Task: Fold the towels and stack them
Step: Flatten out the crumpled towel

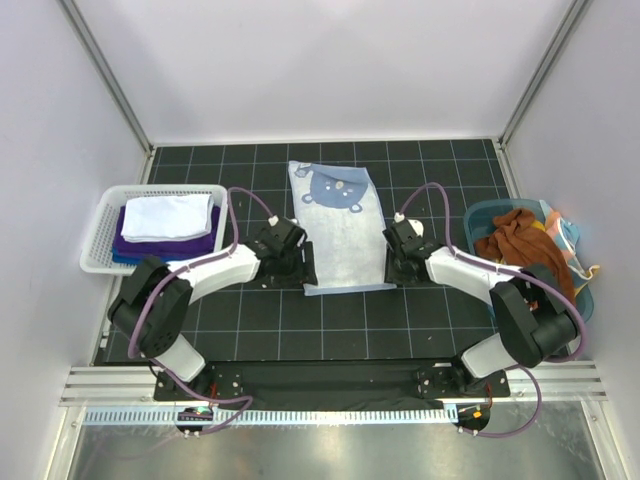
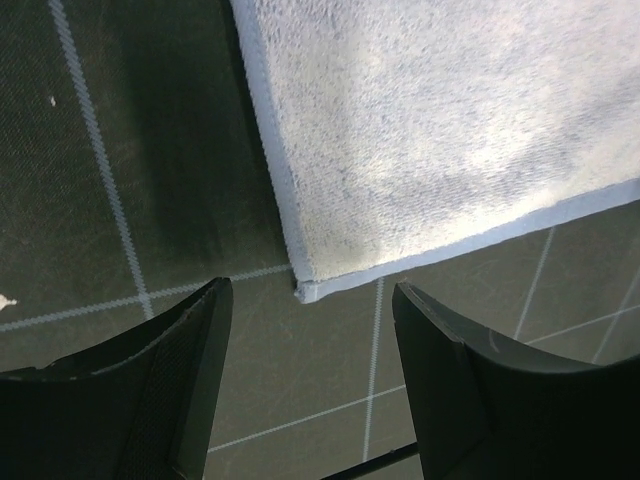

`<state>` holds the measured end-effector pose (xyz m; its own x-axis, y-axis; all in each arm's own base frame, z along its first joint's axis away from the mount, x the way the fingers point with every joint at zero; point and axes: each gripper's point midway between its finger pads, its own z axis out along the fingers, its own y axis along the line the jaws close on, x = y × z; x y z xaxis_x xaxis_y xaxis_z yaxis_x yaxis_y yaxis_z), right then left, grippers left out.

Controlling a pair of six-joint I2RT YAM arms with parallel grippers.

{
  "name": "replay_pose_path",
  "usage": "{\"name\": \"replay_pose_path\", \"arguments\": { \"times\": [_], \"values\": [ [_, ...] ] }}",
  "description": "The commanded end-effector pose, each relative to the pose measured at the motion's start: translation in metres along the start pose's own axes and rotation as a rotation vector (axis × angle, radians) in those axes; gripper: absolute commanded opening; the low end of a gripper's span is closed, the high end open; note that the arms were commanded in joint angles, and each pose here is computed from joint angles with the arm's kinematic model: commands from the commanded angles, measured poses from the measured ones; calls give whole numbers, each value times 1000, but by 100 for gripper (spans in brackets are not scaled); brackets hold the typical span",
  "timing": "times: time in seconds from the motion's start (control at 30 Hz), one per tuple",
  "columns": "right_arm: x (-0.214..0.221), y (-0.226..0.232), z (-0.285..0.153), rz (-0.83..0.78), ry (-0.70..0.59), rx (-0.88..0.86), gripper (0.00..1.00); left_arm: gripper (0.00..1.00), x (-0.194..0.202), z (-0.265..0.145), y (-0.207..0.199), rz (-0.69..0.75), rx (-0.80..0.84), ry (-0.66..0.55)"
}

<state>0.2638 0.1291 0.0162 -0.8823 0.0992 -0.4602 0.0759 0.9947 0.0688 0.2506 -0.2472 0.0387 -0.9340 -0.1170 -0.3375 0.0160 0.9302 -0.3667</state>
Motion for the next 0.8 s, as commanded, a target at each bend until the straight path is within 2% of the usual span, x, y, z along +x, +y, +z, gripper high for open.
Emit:
{"name": "replay_pose_path", "arguments": {
  "times": [0.0,0.2,0.3,0.37,0.43,0.63,0.77],
  "values": [
    [8,1,-2,2,6,-3,43,67,-3,2,11,-7,-105,-28],
    [20,4,1,-5,26,-12,36,67,6,8,21,28,-194,-13],
    [31,4,-2,-16,33,-18,30,61,12,11,28,40,-243,-11],
    [36,4,-5,-16,33,-26,25,46,15,11,28,41,-247,-8],
    [40,5,-8,-10,39,-41,22,36,19,10,29,48,-255,-3],
    [52,10,-24,-27,43,-77,15,22,28,-1,26,52,-249,3],
    [59,21,-41,-37,45,-117,14,18,40,-13,21,46,-223,9]
  ]
}}
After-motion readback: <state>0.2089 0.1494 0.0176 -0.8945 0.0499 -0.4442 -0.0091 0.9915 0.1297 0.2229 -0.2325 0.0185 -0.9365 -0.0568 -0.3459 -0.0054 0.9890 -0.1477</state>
